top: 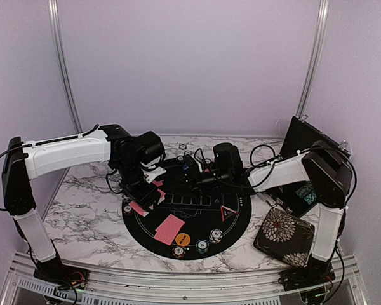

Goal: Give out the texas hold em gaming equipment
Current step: Pick up the poker card from the face-down deck piles.

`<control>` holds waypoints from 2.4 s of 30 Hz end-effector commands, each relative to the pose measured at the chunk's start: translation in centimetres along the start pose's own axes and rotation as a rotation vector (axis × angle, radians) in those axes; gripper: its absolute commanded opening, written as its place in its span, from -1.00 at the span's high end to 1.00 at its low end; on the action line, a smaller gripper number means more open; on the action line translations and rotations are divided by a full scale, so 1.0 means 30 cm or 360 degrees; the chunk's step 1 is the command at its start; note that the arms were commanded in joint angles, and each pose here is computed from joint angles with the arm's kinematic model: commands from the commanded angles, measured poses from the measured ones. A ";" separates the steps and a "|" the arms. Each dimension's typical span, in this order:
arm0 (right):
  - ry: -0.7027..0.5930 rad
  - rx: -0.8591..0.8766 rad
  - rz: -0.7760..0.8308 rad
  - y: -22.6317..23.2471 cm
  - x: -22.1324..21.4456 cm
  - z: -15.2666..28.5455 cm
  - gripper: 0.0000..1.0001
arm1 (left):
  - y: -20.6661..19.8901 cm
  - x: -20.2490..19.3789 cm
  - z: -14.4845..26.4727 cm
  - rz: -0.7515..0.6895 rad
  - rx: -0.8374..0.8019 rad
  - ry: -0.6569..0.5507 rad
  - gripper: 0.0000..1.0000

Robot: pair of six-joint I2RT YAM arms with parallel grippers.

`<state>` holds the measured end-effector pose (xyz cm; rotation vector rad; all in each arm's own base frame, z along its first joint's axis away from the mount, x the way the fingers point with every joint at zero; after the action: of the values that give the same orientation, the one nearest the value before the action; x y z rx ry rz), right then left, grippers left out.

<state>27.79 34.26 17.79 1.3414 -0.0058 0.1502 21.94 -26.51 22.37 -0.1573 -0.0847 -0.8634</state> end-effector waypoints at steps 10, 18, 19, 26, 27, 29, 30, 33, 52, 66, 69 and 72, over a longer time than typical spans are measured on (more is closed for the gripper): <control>0.0093 0.0114 0.0040 0.048 -0.004 -0.083 0.08 | -0.009 0.001 0.027 -0.0024 -0.0010 -0.0019 0.11; 0.0125 0.0140 0.0032 0.050 -0.007 -0.118 0.03 | -0.010 0.002 0.031 -0.0027 -0.0004 -0.0025 0.11; 0.0132 0.0142 0.0032 0.051 -0.007 -0.122 0.03 | -0.010 0.002 0.032 -0.0027 -0.0005 -0.0026 0.11; 0.0162 0.0156 0.0032 0.053 -0.014 -0.155 0.03 | -0.009 0.001 0.035 -0.0028 -0.0002 -0.0032 0.11; 0.0172 0.0157 0.0030 0.052 -0.017 -0.163 0.03 | -0.008 0.001 0.034 -0.0028 -0.0001 -0.0032 0.11; 0.0184 0.0157 0.0026 0.050 -0.021 -0.176 0.03 | -0.008 0.000 0.035 -0.0028 0.0001 -0.0031 0.11; 0.0191 0.0158 0.0024 0.048 -0.022 -0.181 0.04 | -0.007 0.000 0.035 -0.0026 0.0001 -0.0032 0.11; 0.0193 0.0156 0.0019 0.044 -0.024 -0.190 0.06 | -0.007 -0.002 0.037 -0.0026 0.0003 -0.0035 0.11; 0.0054 -0.0029 0.0014 0.009 0.009 -0.156 0.31 | -0.007 -0.006 0.046 -0.0027 0.0011 -0.0045 0.11; -0.0002 -0.0031 0.0032 0.024 0.021 -0.116 0.33 | -0.006 -0.005 0.044 -0.0028 0.0015 -0.0043 0.11; -0.0003 -0.0023 0.0037 0.031 0.018 -0.113 0.33 | -0.006 -0.005 0.042 -0.0030 0.0012 -0.0041 0.11; -0.0011 -0.0006 0.0053 0.045 0.017 -0.106 0.32 | -0.006 -0.005 0.041 -0.0028 0.0015 -0.0038 0.11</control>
<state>27.53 38.35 16.94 1.3306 0.0187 0.1812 22.06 -26.40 22.37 -0.1408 -0.0923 -0.8613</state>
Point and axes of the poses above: each gripper's point midway between its finger pads, its own z axis back along the fingers, its own y axis along the line the jaws close on, x = y × z, the point moved 10 cm from there along z, back along the fingers, and after that the axes turned 8 degrees about -z, right-handed, at the moved point
